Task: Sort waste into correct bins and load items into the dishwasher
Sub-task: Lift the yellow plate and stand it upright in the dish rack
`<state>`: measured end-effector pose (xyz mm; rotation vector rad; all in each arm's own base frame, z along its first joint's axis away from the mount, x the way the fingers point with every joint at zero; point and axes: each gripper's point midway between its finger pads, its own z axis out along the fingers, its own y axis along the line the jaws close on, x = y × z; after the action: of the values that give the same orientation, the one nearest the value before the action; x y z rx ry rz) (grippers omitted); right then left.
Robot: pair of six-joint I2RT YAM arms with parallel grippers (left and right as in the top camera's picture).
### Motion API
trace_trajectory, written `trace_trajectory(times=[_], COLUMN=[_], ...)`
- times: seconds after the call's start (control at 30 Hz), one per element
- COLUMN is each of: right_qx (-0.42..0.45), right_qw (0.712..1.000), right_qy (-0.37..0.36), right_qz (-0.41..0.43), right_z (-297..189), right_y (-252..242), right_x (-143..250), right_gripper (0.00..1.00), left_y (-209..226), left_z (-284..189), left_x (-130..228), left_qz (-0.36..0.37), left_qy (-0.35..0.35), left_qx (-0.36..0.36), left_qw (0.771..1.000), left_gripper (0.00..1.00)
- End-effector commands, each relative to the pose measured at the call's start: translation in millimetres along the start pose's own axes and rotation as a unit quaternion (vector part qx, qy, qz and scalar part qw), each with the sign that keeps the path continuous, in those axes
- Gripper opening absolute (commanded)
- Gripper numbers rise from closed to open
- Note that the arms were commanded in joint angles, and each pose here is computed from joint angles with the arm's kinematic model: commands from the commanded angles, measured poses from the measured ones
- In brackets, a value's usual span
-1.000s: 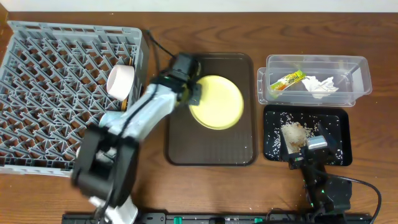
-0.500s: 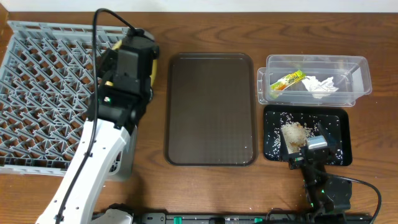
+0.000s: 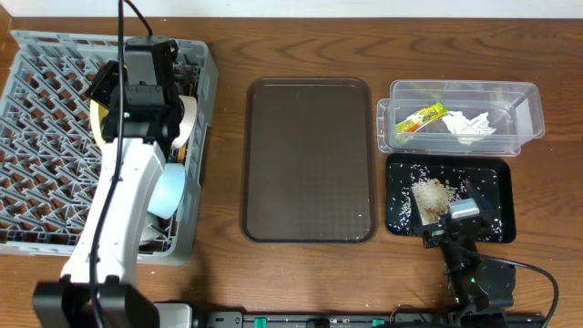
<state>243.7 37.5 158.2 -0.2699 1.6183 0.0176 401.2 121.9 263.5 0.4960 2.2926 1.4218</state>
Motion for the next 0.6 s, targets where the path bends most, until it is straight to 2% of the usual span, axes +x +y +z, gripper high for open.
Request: trace_trajectory(times=[0.0, 0.13, 0.37, 0.57], right_qx=[0.002, 0.002, 0.002, 0.002], right_qw=[1.0, 1.0, 1.0, 1.0], right_qy=[0.004, 0.004, 0.004, 0.004], right_qz=[-0.003, -0.003, -0.003, -0.003], right_z=[0.1, 0.1, 0.1, 0.1], right_y=[-1.0, -1.0, -1.0, -1.0], right_x=[2.0, 2.0, 2.0, 2.0], right_gripper=[0.99, 0.99, 0.99, 0.99], left_y=[-8.6, -6.0, 29.3, 44.1], left_z=[21.0, 30.4, 24.0, 17.6], left_x=[4.7, 1.9, 2.9, 0.9], left_qz=[0.025, 0.028, 0.003, 0.008], left_qy=[0.032, 0.044, 0.064, 0.057], left_qx=[-0.005, -0.026, -0.096, -0.112], left_qw=[0.999, 0.998, 0.993, 0.992], left_gripper=[0.06, 0.06, 0.06, 0.06])
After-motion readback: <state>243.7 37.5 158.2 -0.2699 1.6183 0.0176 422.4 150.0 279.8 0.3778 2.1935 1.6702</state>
